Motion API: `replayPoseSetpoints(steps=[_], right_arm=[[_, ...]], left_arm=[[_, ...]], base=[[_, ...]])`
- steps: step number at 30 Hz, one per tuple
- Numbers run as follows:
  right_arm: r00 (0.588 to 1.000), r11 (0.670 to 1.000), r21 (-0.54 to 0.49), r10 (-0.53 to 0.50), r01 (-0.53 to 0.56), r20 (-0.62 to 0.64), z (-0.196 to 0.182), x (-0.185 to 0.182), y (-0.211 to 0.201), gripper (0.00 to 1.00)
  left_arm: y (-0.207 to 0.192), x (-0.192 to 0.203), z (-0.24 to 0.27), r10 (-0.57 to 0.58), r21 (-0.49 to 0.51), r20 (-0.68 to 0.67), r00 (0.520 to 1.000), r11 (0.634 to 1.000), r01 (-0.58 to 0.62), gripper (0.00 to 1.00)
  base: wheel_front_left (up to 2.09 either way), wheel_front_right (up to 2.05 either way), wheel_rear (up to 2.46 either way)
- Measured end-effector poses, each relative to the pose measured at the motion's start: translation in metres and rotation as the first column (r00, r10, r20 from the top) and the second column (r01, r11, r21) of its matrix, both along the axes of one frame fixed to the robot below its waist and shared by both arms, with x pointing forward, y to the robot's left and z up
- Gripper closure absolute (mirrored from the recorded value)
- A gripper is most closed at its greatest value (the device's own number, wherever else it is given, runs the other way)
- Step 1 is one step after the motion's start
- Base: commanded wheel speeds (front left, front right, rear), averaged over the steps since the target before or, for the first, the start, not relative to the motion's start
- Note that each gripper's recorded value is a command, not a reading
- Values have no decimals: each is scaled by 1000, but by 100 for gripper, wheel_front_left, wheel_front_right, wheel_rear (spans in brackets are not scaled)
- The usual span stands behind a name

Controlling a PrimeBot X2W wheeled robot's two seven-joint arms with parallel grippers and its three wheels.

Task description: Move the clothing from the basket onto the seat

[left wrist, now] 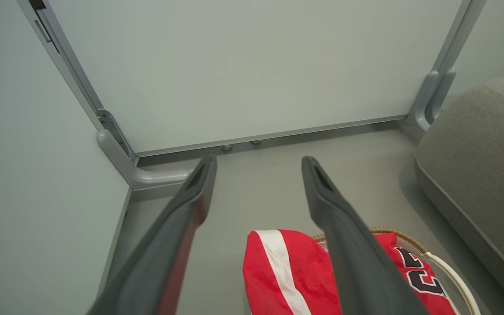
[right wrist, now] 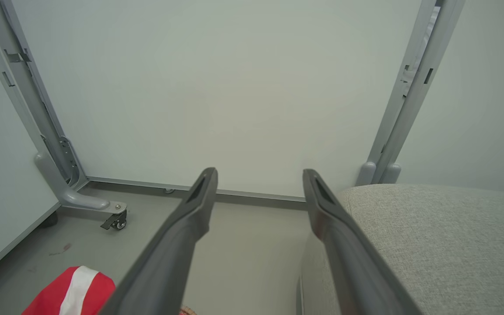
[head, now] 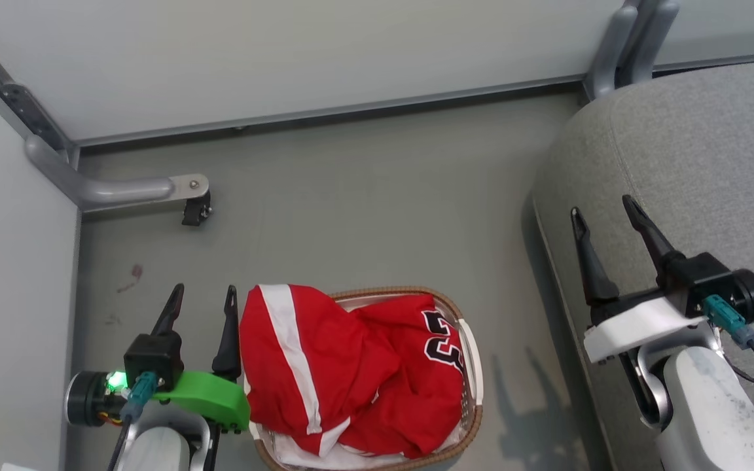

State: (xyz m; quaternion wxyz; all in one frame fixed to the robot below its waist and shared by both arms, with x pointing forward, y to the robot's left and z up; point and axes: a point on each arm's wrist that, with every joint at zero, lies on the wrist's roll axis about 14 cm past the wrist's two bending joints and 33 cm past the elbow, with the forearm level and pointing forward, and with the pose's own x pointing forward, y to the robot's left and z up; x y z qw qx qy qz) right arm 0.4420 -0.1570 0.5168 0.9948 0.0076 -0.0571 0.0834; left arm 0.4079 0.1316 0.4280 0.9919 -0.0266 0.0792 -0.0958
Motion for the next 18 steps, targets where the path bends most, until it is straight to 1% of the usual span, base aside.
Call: replayPoseSetpoints(steps=[9, 14, 18], right_arm=[[999, 1000, 6, 8, -9, 46, 4, 38, 5, 0], [999, 1000, 4, 7, -7, 48, -4, 54, 4, 0], [999, 1000, -7, 2, -2, 35, -16, 63, 2, 0]], left_arm=[[-26, 36, -42, -77, -19, -97, 992, 997, 75, 0], [-47, 52, -68, -132, -48, -149, 980, 991, 126, 0], [-64, 57, -93, -179, -63, -202, 963, 983, 170, 0]], base=[[0, 0, 0], [0, 0, 0], [0, 0, 0]])
